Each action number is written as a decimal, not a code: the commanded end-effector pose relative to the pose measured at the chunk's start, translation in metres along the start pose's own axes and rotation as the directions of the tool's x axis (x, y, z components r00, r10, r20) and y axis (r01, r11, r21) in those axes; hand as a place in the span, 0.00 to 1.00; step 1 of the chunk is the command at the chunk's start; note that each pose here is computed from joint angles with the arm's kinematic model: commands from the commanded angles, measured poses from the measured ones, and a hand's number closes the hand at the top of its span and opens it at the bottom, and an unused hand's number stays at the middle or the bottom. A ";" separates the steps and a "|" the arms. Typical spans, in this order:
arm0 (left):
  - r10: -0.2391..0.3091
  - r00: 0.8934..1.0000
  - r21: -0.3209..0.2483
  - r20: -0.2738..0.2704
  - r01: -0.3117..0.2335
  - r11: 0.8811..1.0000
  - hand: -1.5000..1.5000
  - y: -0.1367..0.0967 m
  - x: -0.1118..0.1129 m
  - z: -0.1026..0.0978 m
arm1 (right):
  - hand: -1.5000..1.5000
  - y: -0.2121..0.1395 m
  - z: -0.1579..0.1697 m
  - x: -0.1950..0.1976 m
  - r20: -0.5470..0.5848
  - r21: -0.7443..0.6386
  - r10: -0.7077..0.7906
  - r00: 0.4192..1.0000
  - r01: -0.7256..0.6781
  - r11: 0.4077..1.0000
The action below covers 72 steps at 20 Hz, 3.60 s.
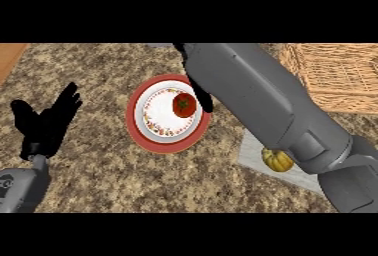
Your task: Pick the squash from the placemat and place it in the basket
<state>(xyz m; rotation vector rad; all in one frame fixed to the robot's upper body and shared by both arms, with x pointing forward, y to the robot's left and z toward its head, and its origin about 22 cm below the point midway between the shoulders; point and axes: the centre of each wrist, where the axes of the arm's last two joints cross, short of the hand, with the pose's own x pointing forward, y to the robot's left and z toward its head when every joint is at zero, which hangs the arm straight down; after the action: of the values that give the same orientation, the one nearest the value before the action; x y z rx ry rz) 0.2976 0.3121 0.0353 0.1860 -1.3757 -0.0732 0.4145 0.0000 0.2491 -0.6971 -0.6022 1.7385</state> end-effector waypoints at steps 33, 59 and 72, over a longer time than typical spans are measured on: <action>-0.003 1.000 0.013 0.020 0.003 1.000 0.50 0.007 0.018 0.000 | 0.00 0.196 -0.038 -0.111 -0.055 -0.028 -0.148 0.987 0.147 0.989; -0.012 1.000 -0.001 0.015 0.012 1.000 0.50 0.011 -0.009 0.011 | 0.00 0.217 -0.014 -0.142 -0.011 0.031 -0.095 0.995 0.095 0.995; -0.016 1.000 0.016 -0.001 0.016 1.000 0.50 0.017 0.005 -0.006 | 1.00 0.239 -0.044 -0.125 -0.011 0.105 0.071 0.997 -0.070 0.992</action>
<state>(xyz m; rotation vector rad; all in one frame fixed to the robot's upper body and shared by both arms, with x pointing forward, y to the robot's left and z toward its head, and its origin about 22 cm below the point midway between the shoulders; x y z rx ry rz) 0.2978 0.3163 0.0401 0.1923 -1.3791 -0.0757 0.3111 -0.1813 0.0647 -0.6817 -0.5434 1.7320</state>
